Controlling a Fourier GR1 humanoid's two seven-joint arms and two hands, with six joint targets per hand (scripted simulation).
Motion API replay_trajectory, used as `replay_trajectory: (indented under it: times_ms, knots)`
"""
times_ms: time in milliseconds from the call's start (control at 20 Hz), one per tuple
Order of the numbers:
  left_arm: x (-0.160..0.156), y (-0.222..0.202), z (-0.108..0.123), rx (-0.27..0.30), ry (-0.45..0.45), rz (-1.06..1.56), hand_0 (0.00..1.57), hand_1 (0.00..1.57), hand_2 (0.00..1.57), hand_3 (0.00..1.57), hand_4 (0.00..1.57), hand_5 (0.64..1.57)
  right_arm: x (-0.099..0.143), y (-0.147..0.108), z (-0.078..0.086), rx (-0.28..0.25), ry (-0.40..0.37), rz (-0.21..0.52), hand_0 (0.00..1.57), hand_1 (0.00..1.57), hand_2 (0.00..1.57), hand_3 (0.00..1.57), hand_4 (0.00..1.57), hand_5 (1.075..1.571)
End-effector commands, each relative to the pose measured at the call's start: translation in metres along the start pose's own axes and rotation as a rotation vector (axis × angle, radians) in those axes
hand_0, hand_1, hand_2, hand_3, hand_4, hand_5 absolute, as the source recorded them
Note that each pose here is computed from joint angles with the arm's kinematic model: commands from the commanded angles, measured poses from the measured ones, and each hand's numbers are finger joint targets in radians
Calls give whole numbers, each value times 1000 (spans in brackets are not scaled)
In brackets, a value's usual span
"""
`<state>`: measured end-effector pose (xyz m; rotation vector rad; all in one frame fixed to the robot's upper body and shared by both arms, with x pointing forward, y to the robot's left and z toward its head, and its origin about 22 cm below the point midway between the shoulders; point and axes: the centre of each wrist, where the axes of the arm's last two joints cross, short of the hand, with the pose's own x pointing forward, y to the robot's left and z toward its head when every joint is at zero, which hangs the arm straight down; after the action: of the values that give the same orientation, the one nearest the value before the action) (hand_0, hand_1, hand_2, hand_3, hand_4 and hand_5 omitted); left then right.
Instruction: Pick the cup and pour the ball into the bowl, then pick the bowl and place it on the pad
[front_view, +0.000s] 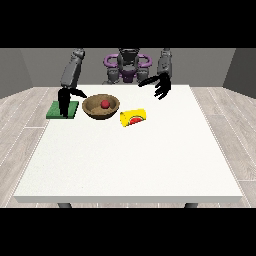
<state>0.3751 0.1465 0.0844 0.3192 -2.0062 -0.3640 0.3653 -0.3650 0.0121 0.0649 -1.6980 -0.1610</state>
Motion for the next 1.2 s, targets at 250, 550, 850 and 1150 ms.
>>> replay_trajectory:
  times_ms: [250, 550, 850, 1150]
  knots:
    - [-30, 1, 19, -8, 83, 70, 0, 0, 0, 0, 0, 1533, -36, 29, 12, 41, 104, -9, 0, 0, 0, 0, 82, 1543]
    - [19, -8, 6, -30, -36, 81, 0, 0, 0, 0, 0, 1554, -49, 3, 24, -28, 41, -59, 0, 0, 0, 0, 258, 1549]
    - [37, 12, -9, -51, -72, 55, 0, 0, 0, 0, 0, 1558, -66, 6, 38, -68, 42, -81, 0, 0, 0, 0, 151, 1525]
    - [17, 25, -11, -92, -16, 75, 0, 0, 0, 0, 0, 1562, -61, 50, 14, -44, 99, -125, 0, 0, 0, 0, 233, 1532]
